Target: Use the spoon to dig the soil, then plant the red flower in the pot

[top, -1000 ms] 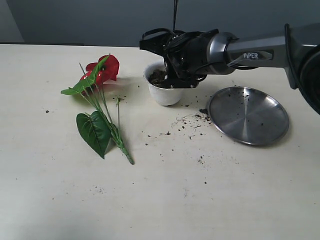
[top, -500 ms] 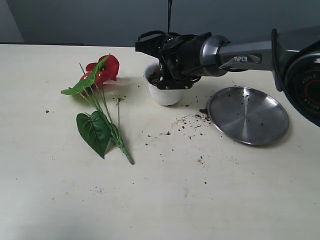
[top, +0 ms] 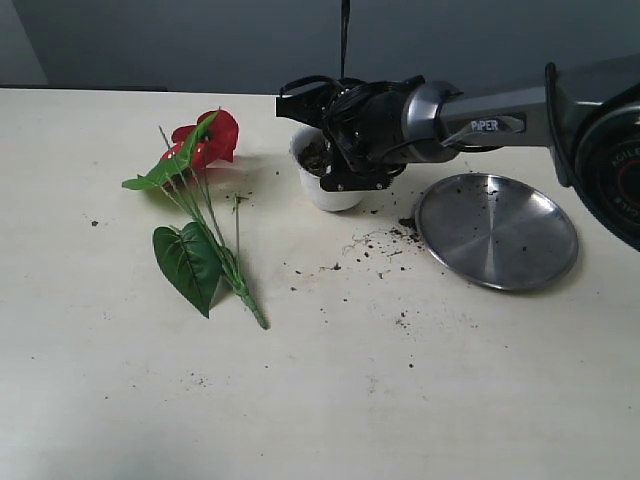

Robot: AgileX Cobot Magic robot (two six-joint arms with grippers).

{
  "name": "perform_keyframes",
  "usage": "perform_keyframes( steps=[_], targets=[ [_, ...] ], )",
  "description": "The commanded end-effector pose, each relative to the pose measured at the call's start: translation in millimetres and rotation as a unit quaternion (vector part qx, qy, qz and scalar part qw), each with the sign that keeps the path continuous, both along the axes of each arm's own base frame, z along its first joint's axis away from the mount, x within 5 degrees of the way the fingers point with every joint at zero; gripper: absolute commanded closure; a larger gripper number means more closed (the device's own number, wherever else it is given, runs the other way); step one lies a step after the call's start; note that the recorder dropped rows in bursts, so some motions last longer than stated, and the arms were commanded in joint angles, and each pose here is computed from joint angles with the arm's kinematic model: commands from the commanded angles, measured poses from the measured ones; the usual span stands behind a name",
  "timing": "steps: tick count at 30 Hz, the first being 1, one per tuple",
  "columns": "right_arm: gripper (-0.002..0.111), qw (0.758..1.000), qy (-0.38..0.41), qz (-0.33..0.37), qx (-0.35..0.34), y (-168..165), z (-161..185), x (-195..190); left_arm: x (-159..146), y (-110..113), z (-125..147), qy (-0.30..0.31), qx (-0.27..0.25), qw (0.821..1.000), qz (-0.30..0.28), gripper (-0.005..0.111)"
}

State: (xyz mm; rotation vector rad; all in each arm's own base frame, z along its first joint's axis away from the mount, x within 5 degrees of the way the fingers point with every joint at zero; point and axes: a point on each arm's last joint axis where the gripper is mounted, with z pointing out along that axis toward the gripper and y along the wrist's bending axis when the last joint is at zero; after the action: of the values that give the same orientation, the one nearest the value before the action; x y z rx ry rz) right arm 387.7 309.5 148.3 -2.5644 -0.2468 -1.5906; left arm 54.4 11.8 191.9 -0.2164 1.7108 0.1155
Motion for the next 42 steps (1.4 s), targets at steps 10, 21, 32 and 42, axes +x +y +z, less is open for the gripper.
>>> perform_keyframes(
  steps=[10,21,32,42],
  targets=[
    [0.109,1.0,0.007,0.016,-0.001,13.1,-4.9,-13.7,-0.2,0.0,0.2,-0.004,-0.002,1.0,0.001,0.106],
    [0.109,1.0,-0.013,0.005,0.006,12.5,11.5,-15.8,-0.2,0.0,0.2,-0.004,-0.002,1.0,0.001,0.106],
    [0.109,1.0,-0.007,0.01,-0.005,7.4,15.3,-32.2,-0.2,0.0,0.2,-0.004,-0.002,1.0,0.001,0.106],
    [0.109,1.0,-0.02,0.014,-0.01,5.0,27.6,-31.7,-0.2,0.0,0.2,-0.004,-0.002,1.0,0.001,0.106]
  ],
)
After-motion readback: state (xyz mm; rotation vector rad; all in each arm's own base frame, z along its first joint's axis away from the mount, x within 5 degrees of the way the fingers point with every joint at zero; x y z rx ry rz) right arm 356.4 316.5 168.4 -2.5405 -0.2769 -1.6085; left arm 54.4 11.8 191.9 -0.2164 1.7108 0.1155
